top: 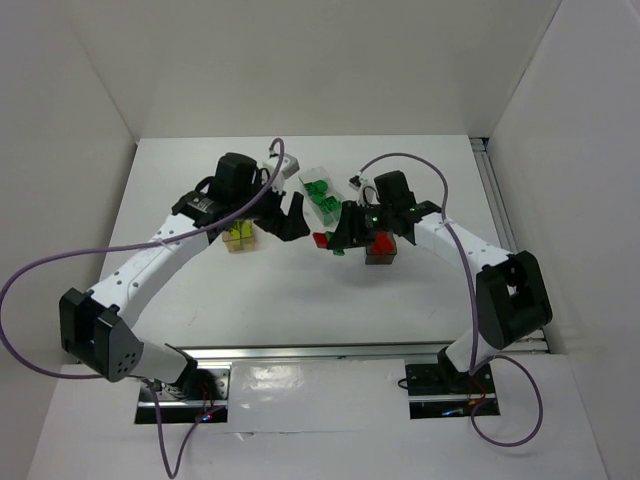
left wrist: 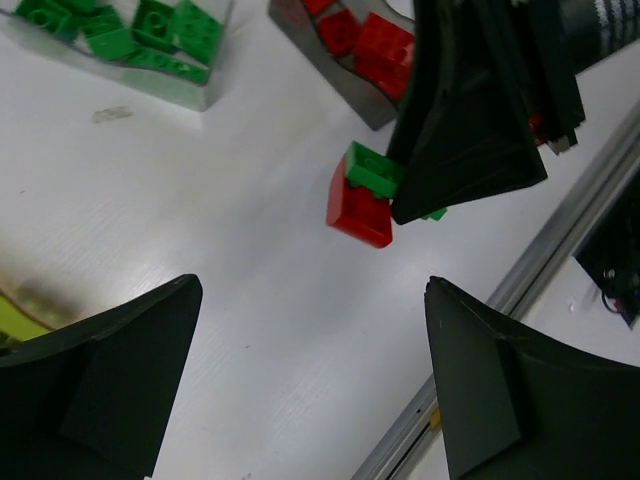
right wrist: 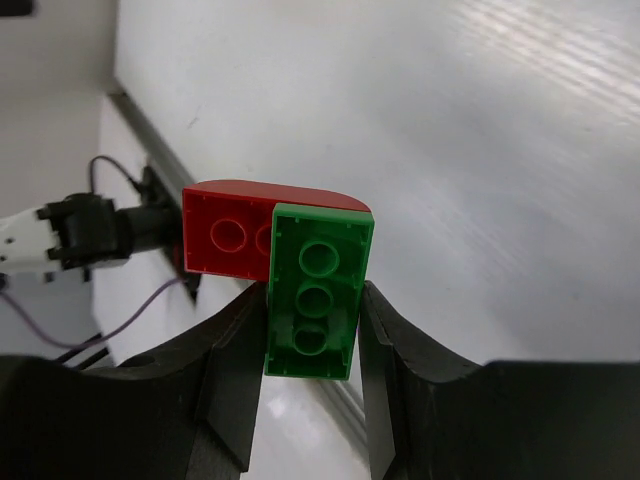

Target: Sort the legos into containers by color

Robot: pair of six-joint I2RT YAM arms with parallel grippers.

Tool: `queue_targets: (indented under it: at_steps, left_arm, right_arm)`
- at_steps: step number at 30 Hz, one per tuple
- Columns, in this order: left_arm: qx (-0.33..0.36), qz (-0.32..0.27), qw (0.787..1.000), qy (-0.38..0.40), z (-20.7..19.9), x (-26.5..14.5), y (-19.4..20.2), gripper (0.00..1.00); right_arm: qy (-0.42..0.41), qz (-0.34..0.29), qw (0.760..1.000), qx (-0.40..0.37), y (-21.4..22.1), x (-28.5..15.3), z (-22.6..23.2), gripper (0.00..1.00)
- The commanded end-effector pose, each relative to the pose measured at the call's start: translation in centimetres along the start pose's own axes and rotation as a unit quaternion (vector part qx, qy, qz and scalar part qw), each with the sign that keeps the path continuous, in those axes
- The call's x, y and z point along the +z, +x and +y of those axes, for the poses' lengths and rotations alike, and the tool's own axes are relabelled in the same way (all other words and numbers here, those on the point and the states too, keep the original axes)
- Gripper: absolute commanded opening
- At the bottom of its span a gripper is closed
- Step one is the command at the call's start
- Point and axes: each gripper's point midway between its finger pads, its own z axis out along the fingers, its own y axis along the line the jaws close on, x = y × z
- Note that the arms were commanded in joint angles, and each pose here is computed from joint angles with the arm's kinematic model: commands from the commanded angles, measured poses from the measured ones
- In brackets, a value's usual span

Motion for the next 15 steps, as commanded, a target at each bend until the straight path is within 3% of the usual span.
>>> queue_targets:
  at_steps: [1,7,15]
  left_arm:
    - [0.064,-0.010,0.996,0.069,-3.0,0.5,-0.3,1.00]
    - [0.094,0.023,0.994,0.057,-3.7,1.9,1.2,1.00]
    - [0.104,0.030,0.993,0.048,-3.8,2.4,1.6,0.84]
  right_arm:
    - [-0.113,-0.009,0.993,-0.016,-1.1,-1.1,4.1,0.23]
    - [-0.160,0.003,0.987,-0.001,-0.6,-1.5,5.1,0.23]
    - [-0.190,0.007,0.982,-0.004,-0.8,-2.1,5.6,0.24]
